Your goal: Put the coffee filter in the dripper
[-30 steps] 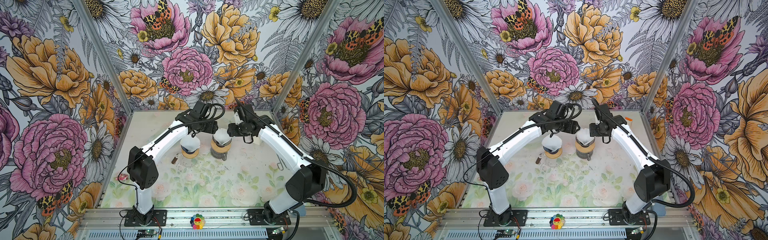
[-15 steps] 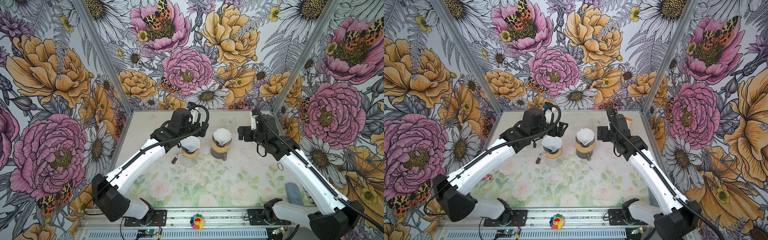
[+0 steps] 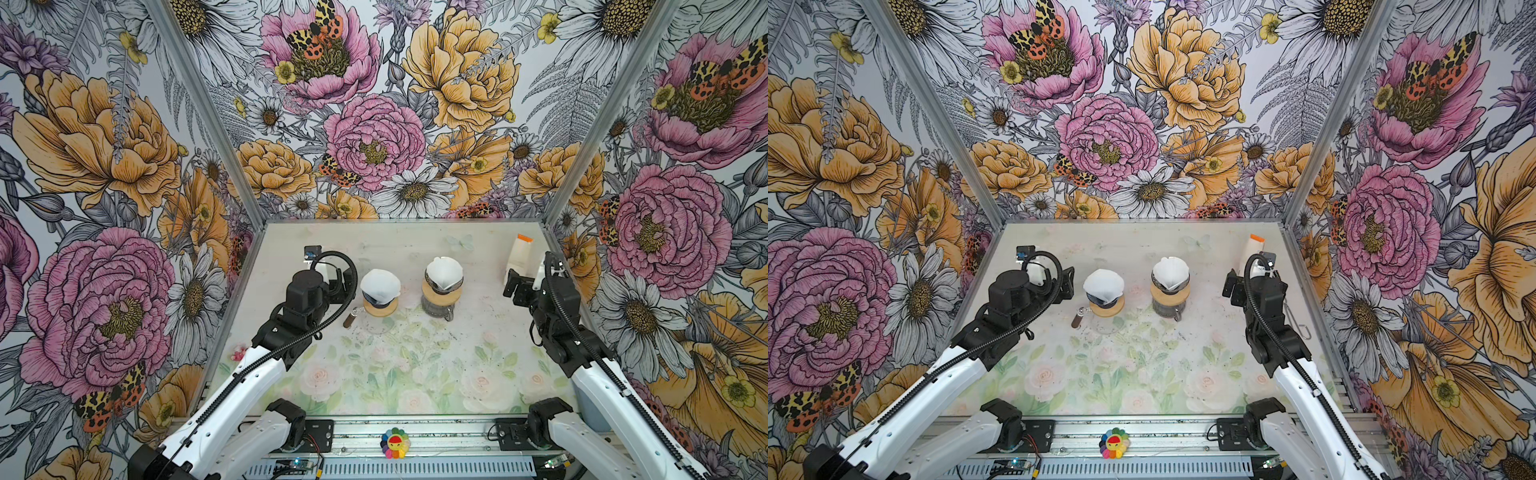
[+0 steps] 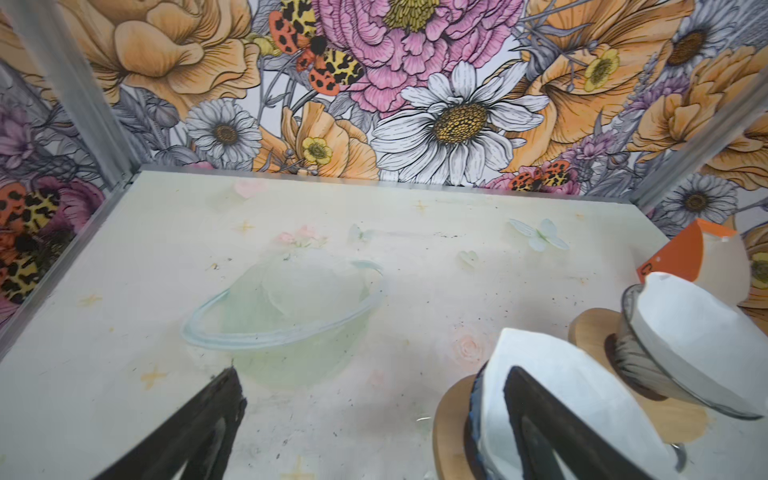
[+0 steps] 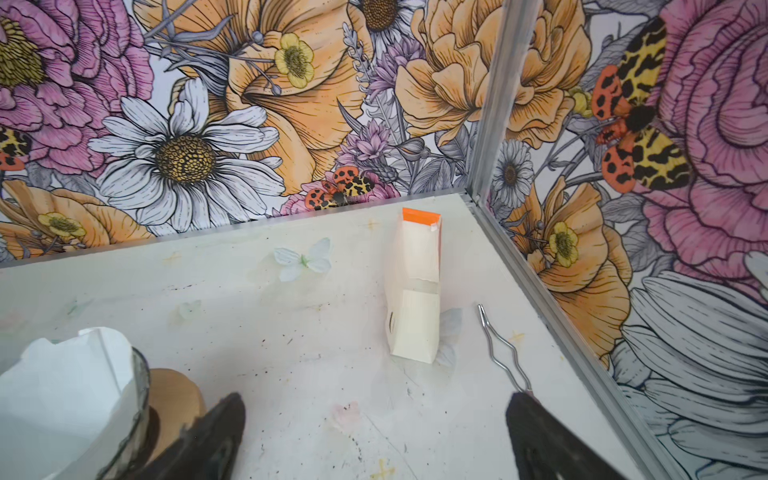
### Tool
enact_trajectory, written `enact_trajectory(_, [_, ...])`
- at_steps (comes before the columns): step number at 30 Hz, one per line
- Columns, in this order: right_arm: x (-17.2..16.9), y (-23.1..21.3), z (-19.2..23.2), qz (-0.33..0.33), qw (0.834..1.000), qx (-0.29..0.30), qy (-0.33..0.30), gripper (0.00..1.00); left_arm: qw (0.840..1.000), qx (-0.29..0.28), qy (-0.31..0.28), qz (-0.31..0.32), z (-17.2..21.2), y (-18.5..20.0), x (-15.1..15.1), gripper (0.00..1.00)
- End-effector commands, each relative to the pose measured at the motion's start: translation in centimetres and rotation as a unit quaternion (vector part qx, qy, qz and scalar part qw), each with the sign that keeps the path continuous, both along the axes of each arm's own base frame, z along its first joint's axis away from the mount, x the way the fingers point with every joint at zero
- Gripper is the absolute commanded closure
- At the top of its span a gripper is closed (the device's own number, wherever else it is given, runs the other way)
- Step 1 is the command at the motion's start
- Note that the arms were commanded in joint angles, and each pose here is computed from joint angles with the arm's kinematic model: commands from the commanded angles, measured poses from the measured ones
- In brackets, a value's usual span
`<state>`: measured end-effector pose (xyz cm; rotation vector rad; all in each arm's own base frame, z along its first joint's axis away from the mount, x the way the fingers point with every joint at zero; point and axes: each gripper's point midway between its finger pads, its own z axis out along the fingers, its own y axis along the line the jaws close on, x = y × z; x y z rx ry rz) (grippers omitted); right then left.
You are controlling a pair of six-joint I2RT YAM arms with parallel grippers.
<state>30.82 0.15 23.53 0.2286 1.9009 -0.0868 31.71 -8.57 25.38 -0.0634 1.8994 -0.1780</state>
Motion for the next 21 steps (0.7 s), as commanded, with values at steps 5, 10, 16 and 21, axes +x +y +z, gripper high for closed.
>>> enact_trajectory(5, [1.0,-1.8,-1.5,-0.038,0.995,-0.011,-0.088,0.01,0.988,-0.009,-0.056,0.142,-2.4,6.2,-0.9,0.01])
enact_trajectory(10, [2.3,-2.1,-5.1,-0.043,0.997,-0.051,-0.046,0.01,0.985,0.035,-0.039,0.165,-5.6,7.2,-0.4,0.01])
enact_trajectory(16, [3.7,-2.1,-7.0,-0.033,0.993,-0.104,-0.050,0.00,0.984,0.056,-0.043,0.161,-5.7,7.1,1.4,0.01])
enact_trajectory(21, [5.1,-2.1,-8.2,-0.034,0.992,-0.114,-0.048,0.00,0.984,0.073,-0.025,0.162,-6.2,8.0,2.7,0.01])
